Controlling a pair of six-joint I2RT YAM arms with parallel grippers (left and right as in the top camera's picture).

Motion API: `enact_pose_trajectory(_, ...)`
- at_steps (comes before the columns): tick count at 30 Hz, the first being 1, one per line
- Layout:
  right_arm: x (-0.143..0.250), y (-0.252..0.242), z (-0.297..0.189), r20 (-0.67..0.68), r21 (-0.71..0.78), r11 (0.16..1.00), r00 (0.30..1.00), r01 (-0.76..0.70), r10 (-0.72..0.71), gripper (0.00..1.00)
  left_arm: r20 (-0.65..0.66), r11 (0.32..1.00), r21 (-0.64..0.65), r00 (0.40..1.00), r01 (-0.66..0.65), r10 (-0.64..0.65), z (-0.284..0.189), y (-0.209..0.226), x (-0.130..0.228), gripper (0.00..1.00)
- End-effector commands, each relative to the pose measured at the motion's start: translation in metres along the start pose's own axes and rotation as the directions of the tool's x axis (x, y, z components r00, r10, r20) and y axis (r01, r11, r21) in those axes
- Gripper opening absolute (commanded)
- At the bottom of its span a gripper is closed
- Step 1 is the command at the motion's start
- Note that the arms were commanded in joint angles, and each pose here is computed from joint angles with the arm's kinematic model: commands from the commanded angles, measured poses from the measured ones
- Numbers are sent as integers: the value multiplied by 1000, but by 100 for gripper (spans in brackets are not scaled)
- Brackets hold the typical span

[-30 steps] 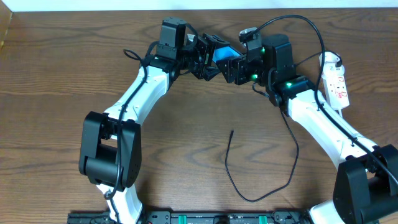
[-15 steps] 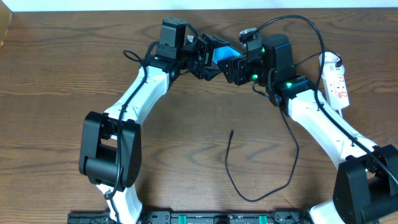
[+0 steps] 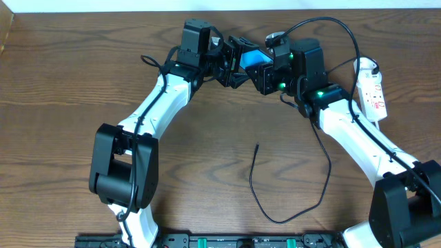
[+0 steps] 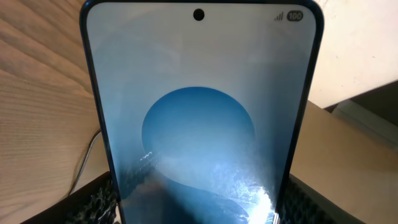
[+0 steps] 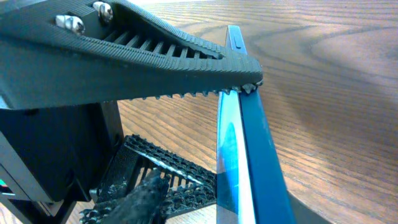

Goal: Plug charger to phone and switch on socket
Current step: 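Grasp the phone's top edge with the right gripper, then open the left gripper and pull the phone away with the right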

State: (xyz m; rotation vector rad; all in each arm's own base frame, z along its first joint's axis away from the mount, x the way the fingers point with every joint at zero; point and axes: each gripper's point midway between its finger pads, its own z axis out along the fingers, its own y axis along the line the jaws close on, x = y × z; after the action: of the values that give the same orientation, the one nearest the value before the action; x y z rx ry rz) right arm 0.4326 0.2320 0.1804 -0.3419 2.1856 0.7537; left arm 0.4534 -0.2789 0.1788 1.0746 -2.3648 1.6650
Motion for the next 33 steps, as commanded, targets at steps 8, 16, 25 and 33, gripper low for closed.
enact_pose_trajectory(8, -2, 4, 3, 0, -8, 1000, 1000, 7, -7, 11, -36, 999, 35, 999, -38, 39, -8, -17, 18, 8)
enact_pose_trajectory(16, -4, 3, 2, 9, -7, 1000, 1000, 5, -5, 1, -27, 999, 35, 999, -38, 39, -8, -17, 16, 24)
enact_pose_trajectory(25, -27, -59, -20, 91, 85, 983, 984, -162, 154, 1, -57, 985, 112, 989, -130, 137, -27, -34, 7, 80)
enact_pose_trajectory(33, -50, -75, -38, 141, -67, 808, 796, -585, 588, 1, -25, 969, 183, 984, -169, 176, -41, -53, -6, 90)
